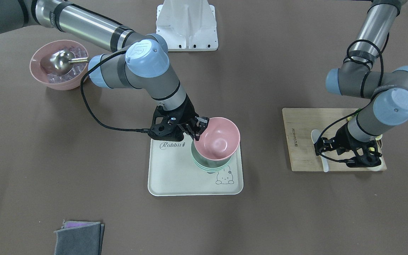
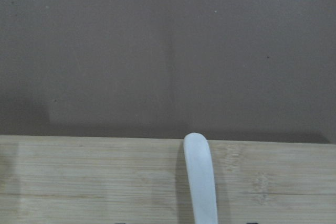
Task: Stack pink bowl on green and place spoon
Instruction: 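Release the pink bowl with the right gripper while the left grasps the spoon, then carry the spoon with the left gripper into the pink bowl while the right withdraws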
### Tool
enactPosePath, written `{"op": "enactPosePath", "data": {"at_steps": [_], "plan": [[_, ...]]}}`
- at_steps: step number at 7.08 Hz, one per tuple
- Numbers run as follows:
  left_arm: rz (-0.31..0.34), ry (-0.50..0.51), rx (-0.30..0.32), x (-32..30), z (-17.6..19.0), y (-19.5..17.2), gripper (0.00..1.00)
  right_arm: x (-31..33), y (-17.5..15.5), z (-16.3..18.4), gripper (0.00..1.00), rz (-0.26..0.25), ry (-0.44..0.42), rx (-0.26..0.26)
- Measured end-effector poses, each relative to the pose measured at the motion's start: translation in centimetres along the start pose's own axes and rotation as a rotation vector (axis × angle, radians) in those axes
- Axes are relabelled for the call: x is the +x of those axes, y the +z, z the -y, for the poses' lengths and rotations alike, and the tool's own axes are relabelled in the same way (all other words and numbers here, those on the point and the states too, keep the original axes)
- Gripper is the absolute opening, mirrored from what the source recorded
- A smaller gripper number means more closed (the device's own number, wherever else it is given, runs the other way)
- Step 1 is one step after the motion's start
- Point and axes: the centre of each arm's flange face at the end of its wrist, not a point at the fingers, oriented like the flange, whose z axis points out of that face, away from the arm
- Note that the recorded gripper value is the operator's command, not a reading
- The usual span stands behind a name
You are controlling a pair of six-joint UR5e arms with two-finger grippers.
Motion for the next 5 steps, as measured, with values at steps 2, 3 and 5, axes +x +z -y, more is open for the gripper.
{"op": "enactPosePath", "data": {"at_steps": [2, 3, 5], "plan": [[-0.007, 0.006, -0.003, 0.5, -0.1, 0.2, 0.00, 1.4, -1.9, 1.1, 1.00, 0.017, 0.007, -0.008], [-0.009, 0.007, -0.004, 0.6, -0.1, 0.2, 0.00, 2.5, -3.1, 1.8, 1.00, 0.027, 0.010, -0.012], [-0.018, 0.012, -0.001, 1.3, 0.1, -0.2, 0.00, 4.8, -5.9, 3.8, 1.00, 0.039, 0.021, -0.033]]}}
